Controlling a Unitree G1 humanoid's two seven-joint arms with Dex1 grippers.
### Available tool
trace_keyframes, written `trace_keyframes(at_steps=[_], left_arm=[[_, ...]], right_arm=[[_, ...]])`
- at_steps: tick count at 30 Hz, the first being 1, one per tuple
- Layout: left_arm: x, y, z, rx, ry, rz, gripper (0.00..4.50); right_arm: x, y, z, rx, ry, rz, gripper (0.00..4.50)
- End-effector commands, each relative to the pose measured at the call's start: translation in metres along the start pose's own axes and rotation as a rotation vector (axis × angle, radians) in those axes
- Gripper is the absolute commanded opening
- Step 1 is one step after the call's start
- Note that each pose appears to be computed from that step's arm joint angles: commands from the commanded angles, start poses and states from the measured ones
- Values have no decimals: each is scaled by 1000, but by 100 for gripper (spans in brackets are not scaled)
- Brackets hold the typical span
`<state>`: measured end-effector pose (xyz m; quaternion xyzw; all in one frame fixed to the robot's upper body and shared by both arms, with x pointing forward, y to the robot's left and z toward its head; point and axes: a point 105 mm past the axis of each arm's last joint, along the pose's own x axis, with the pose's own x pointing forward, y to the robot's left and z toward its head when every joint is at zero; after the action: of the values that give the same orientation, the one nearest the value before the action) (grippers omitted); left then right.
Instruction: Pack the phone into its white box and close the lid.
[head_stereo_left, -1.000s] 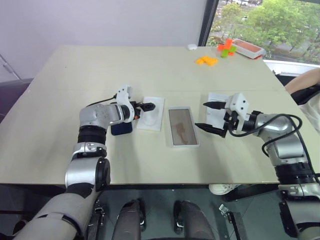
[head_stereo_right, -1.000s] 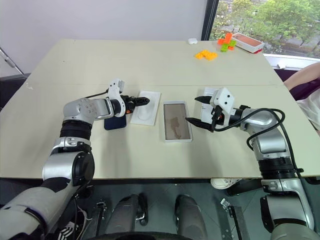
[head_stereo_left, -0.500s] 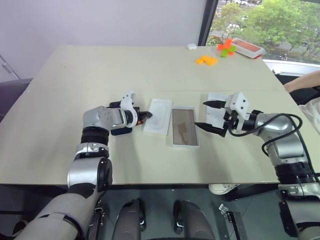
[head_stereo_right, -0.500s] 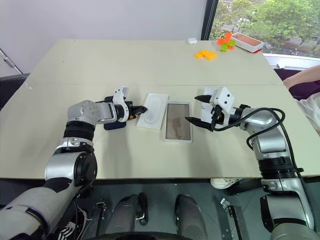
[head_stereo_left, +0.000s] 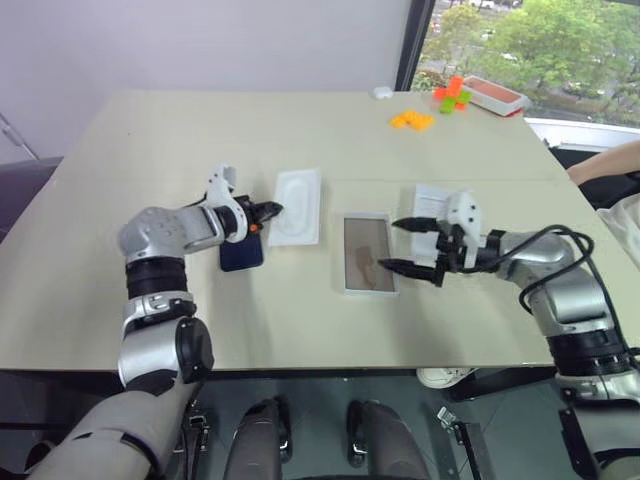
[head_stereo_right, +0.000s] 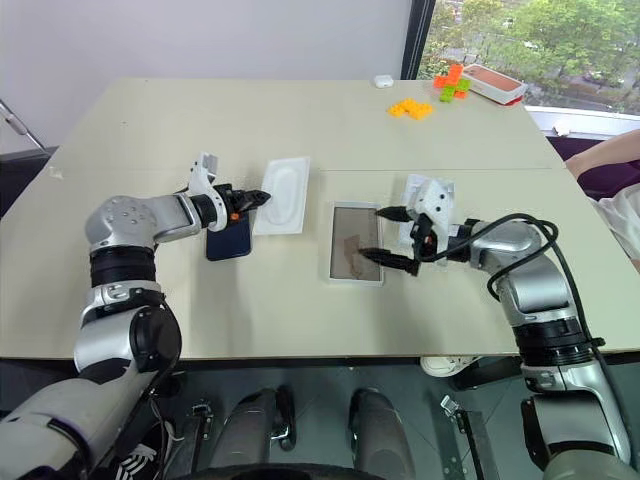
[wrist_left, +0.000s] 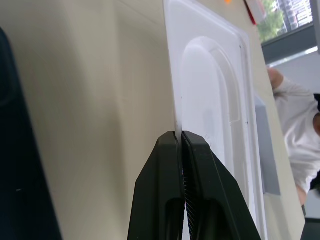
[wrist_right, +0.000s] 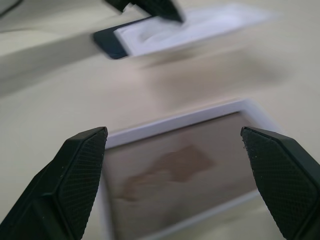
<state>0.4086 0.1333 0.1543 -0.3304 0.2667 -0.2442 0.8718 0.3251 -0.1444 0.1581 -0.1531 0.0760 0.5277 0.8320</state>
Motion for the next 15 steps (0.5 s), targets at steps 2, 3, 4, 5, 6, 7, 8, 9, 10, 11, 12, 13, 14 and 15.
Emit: trace_keyframes(at_steps=[2, 3, 4, 5, 6, 7, 8, 9, 10, 11, 12, 13, 14, 15], left_arm=[[-13, -4, 13, -1, -61, -3, 4], [-16, -4, 16, 10, -72, 1, 4], [-17, -4, 18, 17, -78, 3, 4], [-18, -3, 20, 23, -90, 11, 4], [-20, -3, 23, 18, -103, 16, 4], [-21, -3, 25, 15, -114, 19, 4], [-22, -3, 26, 13, -117, 19, 4], [-22, -3, 26, 14, -118, 18, 4], [-22, -3, 26, 15, -117, 18, 4], [-22, -3, 26, 19, -115, 21, 4], [-23, -2, 26, 19, -116, 28, 4], [-23, -1, 25, 19, -117, 32, 4], [-23, 0, 26, 20, -119, 34, 0], [-23, 0, 26, 20, -121, 34, 0]], right_arm=[[0, 24, 23, -65, -1, 122, 450], [3, 29, 21, -85, 30, 145, 450], [4, 32, 19, -100, 54, 158, 450], [8, 35, 12, -110, 91, 171, 450], [12, 39, 4, -130, 132, 184, 450], [16, 41, -4, -150, 169, 184, 450], [19, 41, -14, -180, 207, 183, 450], [21, 42, -20, -206, 228, 183, 450], [22, 42, -23, -223, 239, 183, 450], [24, 41, -24, -210, 236, 176, 450], [26, 40, -26, -190, 234, 171, 450], [27, 39, -26, -176, 233, 167, 450], [28, 38, -27, -161, 234, 163, 424], [28, 37, -28, -154, 235, 161, 395]])
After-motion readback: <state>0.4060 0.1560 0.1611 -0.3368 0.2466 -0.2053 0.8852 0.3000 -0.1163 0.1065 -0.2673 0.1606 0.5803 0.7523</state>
